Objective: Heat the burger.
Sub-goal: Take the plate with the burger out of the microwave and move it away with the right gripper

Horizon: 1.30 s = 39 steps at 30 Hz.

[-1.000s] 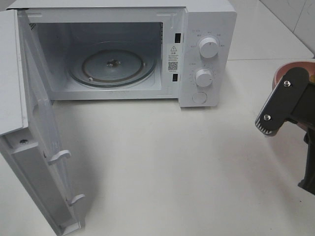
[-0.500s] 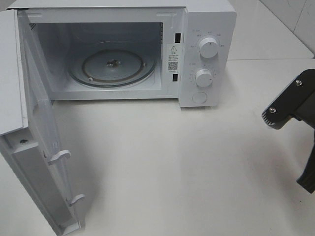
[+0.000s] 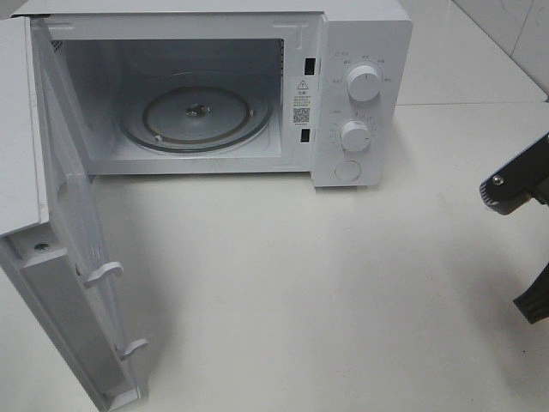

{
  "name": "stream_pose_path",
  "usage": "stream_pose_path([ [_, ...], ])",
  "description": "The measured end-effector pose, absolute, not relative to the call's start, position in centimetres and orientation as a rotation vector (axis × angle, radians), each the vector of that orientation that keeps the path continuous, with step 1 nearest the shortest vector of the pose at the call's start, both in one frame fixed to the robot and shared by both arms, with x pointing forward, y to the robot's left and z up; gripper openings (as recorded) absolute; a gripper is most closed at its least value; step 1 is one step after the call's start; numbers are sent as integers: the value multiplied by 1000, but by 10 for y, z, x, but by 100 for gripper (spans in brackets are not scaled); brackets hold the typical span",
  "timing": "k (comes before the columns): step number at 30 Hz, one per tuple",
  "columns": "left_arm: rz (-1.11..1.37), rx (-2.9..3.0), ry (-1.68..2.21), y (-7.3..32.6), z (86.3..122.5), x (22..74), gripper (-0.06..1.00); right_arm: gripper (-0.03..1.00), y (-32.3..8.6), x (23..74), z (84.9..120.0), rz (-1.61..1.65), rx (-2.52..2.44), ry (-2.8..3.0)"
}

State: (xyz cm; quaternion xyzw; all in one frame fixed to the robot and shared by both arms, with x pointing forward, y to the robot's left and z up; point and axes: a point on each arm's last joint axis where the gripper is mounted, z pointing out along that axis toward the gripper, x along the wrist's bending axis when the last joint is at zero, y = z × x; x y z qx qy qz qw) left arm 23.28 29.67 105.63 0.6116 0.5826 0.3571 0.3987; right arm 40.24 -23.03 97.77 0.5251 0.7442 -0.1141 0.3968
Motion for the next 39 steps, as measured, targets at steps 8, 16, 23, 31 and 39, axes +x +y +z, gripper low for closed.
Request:
stream_pose_path([
  [8, 904, 1548, 1475, 297, 1056, 233, 99, 9, -223, 409, 954, -389, 1339, 1880],
  [16, 904, 1548, 1475, 297, 1056, 233, 99, 9, -214, 416, 928, -422, 1353, 1905],
  [23, 904, 1548, 1475, 297, 1056, 233, 99, 9, -207, 420, 911, -407, 1357, 1925],
  [31, 904, 1548, 1475, 297, 1056, 233, 99, 9, -210, 429, 895, -398, 1386, 1941],
  [39, 904, 1548, 1475, 297, 1056, 233, 99, 9, -217, 435, 882, -422, 1436, 1938],
])
